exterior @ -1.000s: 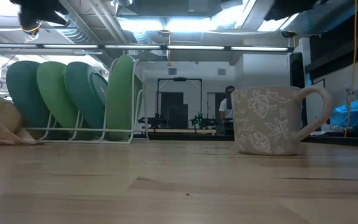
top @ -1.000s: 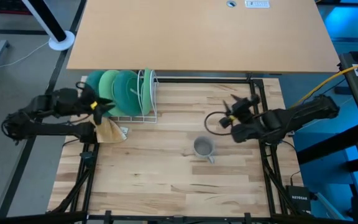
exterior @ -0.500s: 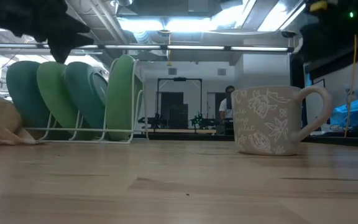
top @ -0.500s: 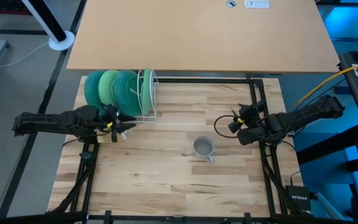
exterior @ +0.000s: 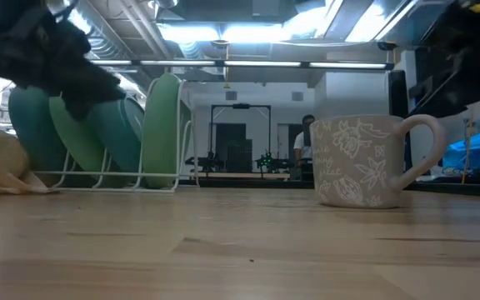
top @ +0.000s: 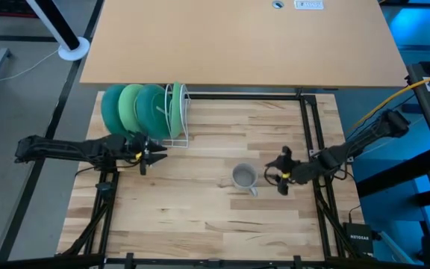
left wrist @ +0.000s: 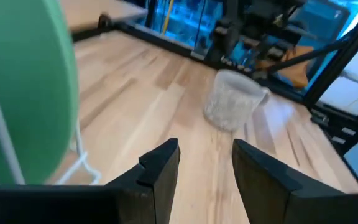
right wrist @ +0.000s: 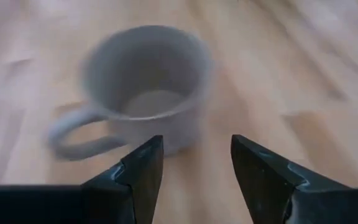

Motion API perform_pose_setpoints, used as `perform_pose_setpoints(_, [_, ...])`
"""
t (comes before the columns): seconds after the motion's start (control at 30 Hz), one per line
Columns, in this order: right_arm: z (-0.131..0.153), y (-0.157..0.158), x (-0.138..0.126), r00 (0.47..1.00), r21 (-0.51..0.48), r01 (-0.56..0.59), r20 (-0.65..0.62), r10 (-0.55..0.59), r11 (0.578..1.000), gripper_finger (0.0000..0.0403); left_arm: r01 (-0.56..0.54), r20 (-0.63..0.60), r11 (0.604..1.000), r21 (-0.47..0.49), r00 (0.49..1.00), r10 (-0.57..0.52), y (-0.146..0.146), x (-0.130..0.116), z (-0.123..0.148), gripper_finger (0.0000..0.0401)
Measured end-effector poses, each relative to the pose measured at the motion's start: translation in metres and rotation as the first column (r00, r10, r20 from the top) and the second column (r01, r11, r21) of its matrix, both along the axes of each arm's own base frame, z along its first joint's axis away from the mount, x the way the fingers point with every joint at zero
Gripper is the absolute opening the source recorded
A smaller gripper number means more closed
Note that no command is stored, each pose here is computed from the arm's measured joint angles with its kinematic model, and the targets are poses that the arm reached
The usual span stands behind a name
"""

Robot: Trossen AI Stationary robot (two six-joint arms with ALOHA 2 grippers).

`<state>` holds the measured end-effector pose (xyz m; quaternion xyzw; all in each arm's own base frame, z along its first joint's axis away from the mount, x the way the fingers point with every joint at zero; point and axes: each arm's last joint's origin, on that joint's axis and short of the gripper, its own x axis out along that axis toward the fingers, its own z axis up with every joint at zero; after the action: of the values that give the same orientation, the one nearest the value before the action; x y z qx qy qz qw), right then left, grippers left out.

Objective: Sort dishes
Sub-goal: Return to Home Position

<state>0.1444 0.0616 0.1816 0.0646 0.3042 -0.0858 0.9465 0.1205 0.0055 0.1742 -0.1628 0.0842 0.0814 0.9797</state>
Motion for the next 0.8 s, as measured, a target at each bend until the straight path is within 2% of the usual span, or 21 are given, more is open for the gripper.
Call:
perform_pose_setpoints(0.07, [-0.002, 0.005, 0.001, 0.997, 0.017, -0.076, 0.034, 0.076, 0.997, 0.0195, -0.007, -0.018, 0.999, -0.031, 1.0, 0.007, 0.0, -0.001, -0.008, 0.0143])
perform_pose_setpoints(0.13, [-0.006, 0.008, 0.0, 0.989, 0.024, -0.136, 0.062, 0.135, 0.99, 0.0195, -0.027, -0.028, 0.994, -0.103, 0.999, 0.025, 0.0, -0.001, -0.014, 0.0143])
perform_pose_setpoints(0.23, [-0.014, 0.01, -0.001, 0.977, 0.038, -0.197, 0.092, 0.193, 0.98, 0.0195, -0.057, -0.035, 0.975, -0.216, 0.998, 0.051, 0.0, -0.002, -0.019, 0.0143])
perform_pose_setpoints(0.33, [-0.025, 0.01, -0.004, 0.963, 0.059, -0.255, 0.109, 0.247, 0.965, 0.0195, -0.069, -0.03, 0.96, -0.27, 0.998, 0.063, 0.0, -0.002, -0.019, 0.0143])
perform_pose_setpoints(0.53, [-0.042, 0.009, -0.011, 0.935, 0.093, -0.331, 0.164, 0.313, 0.939, 0.0195, -0.075, -0.029, 0.953, -0.293, 0.997, 0.069, 0.0, -0.002, -0.019, 0.0143])
perform_pose_setpoints(0.8, [-0.063, 0.002, -0.021, 0.933, 0.095, -0.333, 0.174, 0.314, 0.938, 0.0195, -0.077, -0.036, 0.953, -0.292, 0.997, 0.069, 0.0, -0.002, -0.019, 0.0143])
